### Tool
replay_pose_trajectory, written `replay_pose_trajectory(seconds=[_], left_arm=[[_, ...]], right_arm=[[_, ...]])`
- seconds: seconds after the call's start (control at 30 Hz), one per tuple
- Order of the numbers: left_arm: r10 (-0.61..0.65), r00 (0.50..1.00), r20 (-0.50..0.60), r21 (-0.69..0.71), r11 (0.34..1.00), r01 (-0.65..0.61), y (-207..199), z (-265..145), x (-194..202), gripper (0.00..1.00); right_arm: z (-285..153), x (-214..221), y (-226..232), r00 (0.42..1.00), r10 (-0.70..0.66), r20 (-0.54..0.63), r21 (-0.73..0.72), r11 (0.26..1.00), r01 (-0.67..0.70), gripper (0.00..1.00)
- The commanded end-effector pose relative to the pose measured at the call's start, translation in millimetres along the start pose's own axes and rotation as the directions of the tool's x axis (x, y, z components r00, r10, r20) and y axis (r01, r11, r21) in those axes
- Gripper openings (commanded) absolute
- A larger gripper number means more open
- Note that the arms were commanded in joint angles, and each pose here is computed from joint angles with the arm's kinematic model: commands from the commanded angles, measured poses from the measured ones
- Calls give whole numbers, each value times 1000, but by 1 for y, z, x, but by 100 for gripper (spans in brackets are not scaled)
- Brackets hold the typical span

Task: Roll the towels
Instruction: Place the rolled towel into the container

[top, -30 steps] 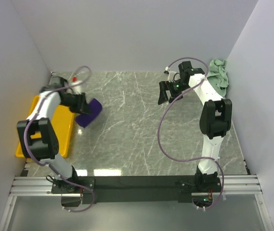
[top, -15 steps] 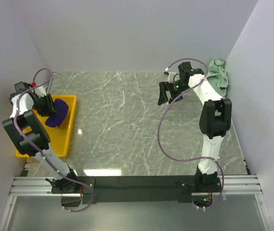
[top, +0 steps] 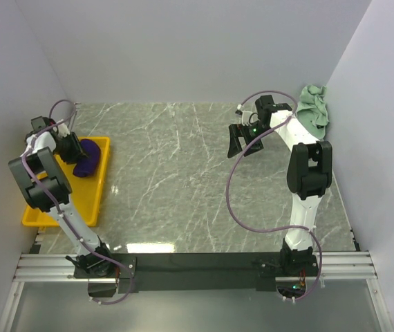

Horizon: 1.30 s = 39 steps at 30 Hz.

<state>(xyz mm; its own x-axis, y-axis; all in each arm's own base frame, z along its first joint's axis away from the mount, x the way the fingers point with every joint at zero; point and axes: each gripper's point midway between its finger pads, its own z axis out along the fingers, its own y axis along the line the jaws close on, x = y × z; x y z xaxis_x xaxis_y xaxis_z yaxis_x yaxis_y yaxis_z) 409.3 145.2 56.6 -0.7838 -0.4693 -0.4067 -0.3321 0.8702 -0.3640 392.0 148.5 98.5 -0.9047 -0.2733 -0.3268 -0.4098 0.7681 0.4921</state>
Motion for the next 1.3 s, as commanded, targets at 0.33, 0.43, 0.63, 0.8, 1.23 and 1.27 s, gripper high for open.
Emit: replay_pose_trajectory(seconds=[0.33,0.43,0.63,0.8,1.23,1.27], left_arm=[[32,999,8,89,996,-32,-39,19,-9,14],[28,1000,-11,127,992,-26,-46,20,-4,17],[39,999,-31,158,987,-34,-55,19,6,18],[44,998,-49,166,986,-36,-58,22,11,34],[33,998,-56,119,993,-26,-55,10,10,70],[34,998,-51,116,993,-28,-55,7,8,70]], right_arm=[[-18,-13,14,998,-44,51,-12,999,45,100],[-17,-12,14,998,-43,50,-12,999,44,100],[-17,-11,14,998,-42,47,-13,999,43,100],[-16,-10,14,998,-41,43,-17,999,42,100],[-18,-9,14,998,-48,44,-8,999,48,100],[-19,-9,15,998,-52,46,-7,999,52,100]])
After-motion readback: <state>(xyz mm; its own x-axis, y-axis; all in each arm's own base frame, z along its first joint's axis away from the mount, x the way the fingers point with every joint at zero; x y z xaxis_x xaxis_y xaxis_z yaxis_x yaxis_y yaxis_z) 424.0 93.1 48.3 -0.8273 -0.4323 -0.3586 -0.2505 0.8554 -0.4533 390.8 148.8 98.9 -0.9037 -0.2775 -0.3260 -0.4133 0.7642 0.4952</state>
